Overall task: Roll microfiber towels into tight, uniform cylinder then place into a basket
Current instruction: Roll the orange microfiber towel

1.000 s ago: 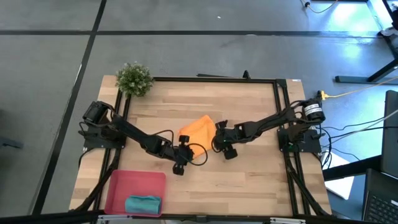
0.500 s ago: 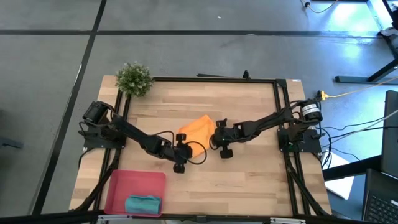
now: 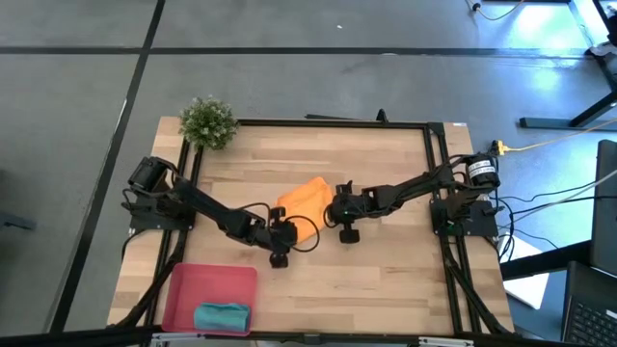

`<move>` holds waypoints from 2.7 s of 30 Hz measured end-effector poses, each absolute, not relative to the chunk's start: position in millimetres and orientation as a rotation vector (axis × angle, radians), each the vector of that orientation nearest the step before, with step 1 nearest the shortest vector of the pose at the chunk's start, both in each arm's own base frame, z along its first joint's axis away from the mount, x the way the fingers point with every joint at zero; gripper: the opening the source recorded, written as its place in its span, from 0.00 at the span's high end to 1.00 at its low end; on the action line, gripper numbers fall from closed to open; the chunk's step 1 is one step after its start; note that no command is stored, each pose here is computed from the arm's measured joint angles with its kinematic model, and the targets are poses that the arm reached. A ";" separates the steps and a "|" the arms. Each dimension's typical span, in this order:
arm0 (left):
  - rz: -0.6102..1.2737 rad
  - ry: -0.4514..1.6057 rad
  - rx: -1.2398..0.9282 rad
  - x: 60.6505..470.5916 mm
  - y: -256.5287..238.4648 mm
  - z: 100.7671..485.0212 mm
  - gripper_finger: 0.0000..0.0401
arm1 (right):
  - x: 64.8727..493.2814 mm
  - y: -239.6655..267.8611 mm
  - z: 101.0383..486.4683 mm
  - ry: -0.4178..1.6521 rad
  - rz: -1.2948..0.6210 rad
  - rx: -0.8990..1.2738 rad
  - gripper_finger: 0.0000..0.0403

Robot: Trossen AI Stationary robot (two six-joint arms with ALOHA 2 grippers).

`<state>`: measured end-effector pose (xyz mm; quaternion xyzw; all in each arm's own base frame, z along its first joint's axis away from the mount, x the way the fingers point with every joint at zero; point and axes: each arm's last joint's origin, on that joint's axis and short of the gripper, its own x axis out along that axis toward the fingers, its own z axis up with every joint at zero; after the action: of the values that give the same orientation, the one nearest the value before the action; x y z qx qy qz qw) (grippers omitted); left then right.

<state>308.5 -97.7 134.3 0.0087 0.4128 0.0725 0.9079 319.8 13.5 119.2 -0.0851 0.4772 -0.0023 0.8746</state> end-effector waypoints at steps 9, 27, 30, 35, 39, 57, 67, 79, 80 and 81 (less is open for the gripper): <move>0.131 0.904 0.064 309.6 -98.6 118.8 0.63 | 320.0 13.0 119.4 0.995 -0.017 -0.153 0.99; 0.202 0.952 0.137 307.5 -98.2 105.3 0.95 | 320.2 13.1 119.6 0.991 -0.025 -0.130 0.99; 0.209 0.945 0.137 306.5 -98.3 109.1 0.98 | 318.9 13.7 120.6 1.001 -0.001 -0.115 0.99; 0.168 0.952 0.094 307.3 -99.0 121.2 1.00 | 319.7 15.2 126.9 1.063 0.030 -0.072 0.99; 0.184 0.961 0.013 307.1 -98.8 135.0 1.00 | 321.9 19.1 133.0 1.097 0.149 0.000 0.99; 0.335 0.988 -0.121 323.2 -74.9 162.9 1.00 | 336.9 -4.3 159.0 1.077 0.291 0.258 0.99; 0.467 1.010 -0.247 322.2 -55.2 160.8 1.00 | 326.2 -14.7 152.5 1.154 0.323 0.343 0.99; 0.547 0.979 -0.288 330.9 -27.1 156.1 1.00 | 324.7 -14.7 150.1 1.154 0.324 0.339 0.99; 0.549 0.988 -0.286 331.5 -25.4 153.6 1.00 | 325.0 -14.7 150.2 1.151 0.324 0.335 0.99; 0.546 0.994 -0.275 332.0 -23.9 152.4 1.00 | 325.0 -14.7 150.2 1.150 0.324 0.335 0.99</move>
<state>332.0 -23.9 152.4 -0.1297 0.4691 0.2576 0.8347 325.0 -14.7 150.2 0.1568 0.5389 0.1518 0.8136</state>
